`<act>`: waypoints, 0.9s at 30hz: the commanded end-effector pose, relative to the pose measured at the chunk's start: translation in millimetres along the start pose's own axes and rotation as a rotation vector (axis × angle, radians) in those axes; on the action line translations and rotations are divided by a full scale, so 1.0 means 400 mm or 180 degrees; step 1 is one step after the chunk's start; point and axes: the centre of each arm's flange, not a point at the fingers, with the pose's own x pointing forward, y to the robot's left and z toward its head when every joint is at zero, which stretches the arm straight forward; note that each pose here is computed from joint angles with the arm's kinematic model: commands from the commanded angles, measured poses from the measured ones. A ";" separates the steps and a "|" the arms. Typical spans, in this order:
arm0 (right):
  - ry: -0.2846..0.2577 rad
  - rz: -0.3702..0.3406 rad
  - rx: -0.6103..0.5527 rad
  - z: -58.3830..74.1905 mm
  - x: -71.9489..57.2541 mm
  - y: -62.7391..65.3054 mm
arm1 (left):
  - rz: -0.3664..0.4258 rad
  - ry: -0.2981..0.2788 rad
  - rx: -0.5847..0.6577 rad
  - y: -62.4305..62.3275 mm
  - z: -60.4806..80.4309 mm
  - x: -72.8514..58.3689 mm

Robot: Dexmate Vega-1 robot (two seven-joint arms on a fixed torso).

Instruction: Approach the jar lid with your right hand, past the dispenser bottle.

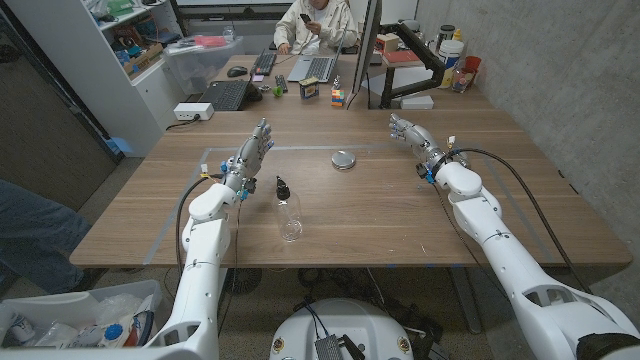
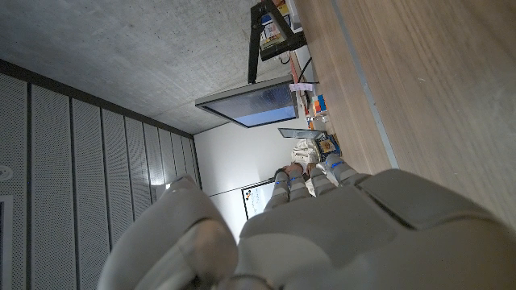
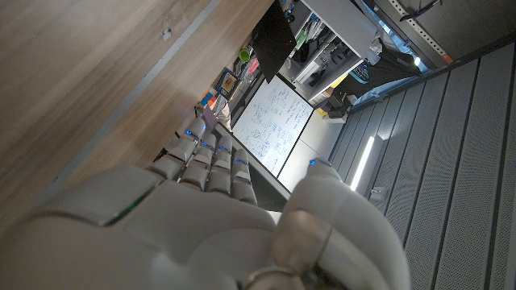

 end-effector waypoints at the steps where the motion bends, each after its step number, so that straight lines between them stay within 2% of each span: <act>1: -0.0109 0.0019 -0.0180 0.011 0.012 0.010 | 0.0003 -0.0001 -0.0003 0.009 0.001 -0.010; 20: -0.0055 0.0034 -0.0267 0.013 0.026 0.016 | -0.0051 -0.0043 0.0073 0.007 0.018 -0.010; 27: 0.0046 0.0067 -0.0449 0.024 0.034 0.017 | -0.0063 -0.0045 0.0076 0.003 0.019 -0.010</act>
